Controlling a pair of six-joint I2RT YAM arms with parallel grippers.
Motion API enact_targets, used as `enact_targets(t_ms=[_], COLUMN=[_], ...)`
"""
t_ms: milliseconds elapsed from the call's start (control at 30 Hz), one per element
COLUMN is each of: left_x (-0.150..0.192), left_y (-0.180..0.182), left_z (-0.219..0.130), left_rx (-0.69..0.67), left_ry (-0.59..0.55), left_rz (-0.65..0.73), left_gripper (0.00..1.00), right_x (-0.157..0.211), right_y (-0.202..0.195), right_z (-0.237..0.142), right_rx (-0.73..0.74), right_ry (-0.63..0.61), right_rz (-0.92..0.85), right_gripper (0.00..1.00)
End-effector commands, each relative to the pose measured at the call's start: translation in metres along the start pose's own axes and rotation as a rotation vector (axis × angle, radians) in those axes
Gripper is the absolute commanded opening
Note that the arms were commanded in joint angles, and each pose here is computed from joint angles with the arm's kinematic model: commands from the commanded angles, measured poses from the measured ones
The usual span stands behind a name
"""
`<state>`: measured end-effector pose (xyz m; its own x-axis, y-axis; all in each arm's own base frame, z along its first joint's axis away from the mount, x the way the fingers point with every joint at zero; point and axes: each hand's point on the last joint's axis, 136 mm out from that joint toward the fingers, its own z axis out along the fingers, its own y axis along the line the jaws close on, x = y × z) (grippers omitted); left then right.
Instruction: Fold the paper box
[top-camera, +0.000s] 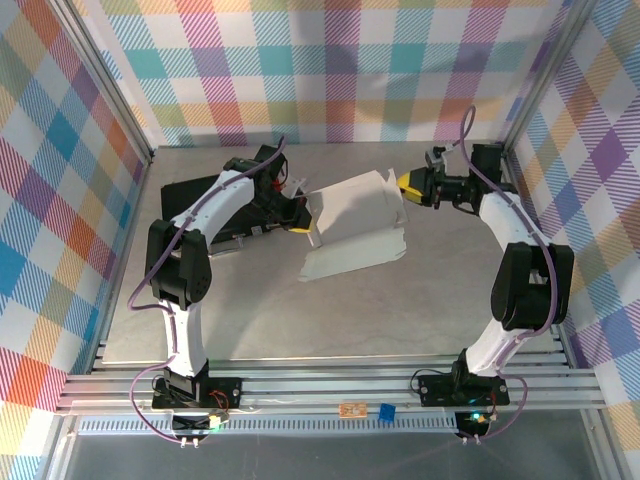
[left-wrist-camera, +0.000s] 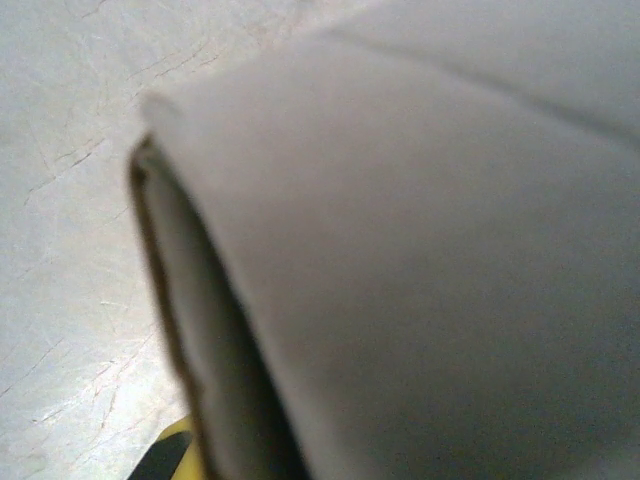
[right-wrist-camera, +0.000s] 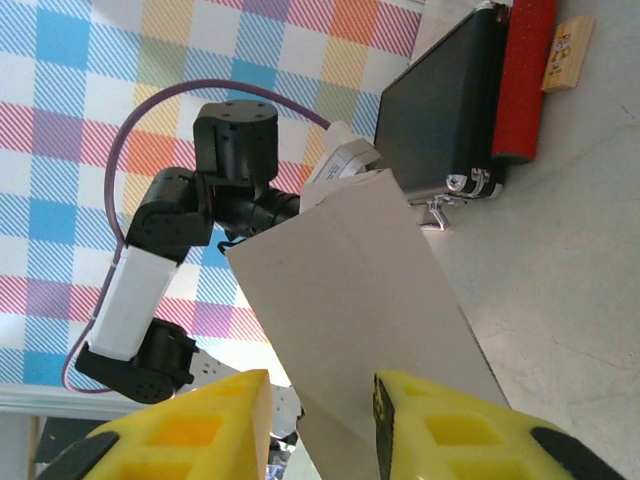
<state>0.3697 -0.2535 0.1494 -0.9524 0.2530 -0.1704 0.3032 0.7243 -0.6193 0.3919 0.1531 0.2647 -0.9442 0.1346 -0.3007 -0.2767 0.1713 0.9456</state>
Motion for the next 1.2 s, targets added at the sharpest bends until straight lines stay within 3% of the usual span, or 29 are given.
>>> enact_targets(t_ms=[0, 367, 533, 933, 1167], left_x=[-0.004, -0.004, -0.003, -0.001, -0.001], left_y=[-0.009, -0.014, -0.017, -0.019, -0.022], left_z=[-0.010, -0.018, -0.021, -0.025, -0.028], left_rx=[0.018, 0.016, 0.017, 0.007, 0.004], left_ry=[-0.015, -0.027, -0.033, -0.042, -0.052], left_rz=[0.017, 0.031, 0.038, 0.056, 0.066], left_gripper=[0.00, 0.00, 0.00, 0.00, 0.00], right_x=[0.007, 0.013, 0.020, 0.009, 0.005], right_y=[0.005, -0.006, -0.015, -0.036, -0.042], right_z=[0.002, 0.013, 0.018, 0.018, 0.023], right_rx=[0.040, 0.227, 0.316, 0.585, 0.596], right_ry=[0.015, 0.048, 0.074, 0.064, 0.077], right_rz=[-0.065, -0.170, -0.220, -0.385, -0.390], right_gripper=[0.36, 0.32, 0.43, 0.51, 0.50])
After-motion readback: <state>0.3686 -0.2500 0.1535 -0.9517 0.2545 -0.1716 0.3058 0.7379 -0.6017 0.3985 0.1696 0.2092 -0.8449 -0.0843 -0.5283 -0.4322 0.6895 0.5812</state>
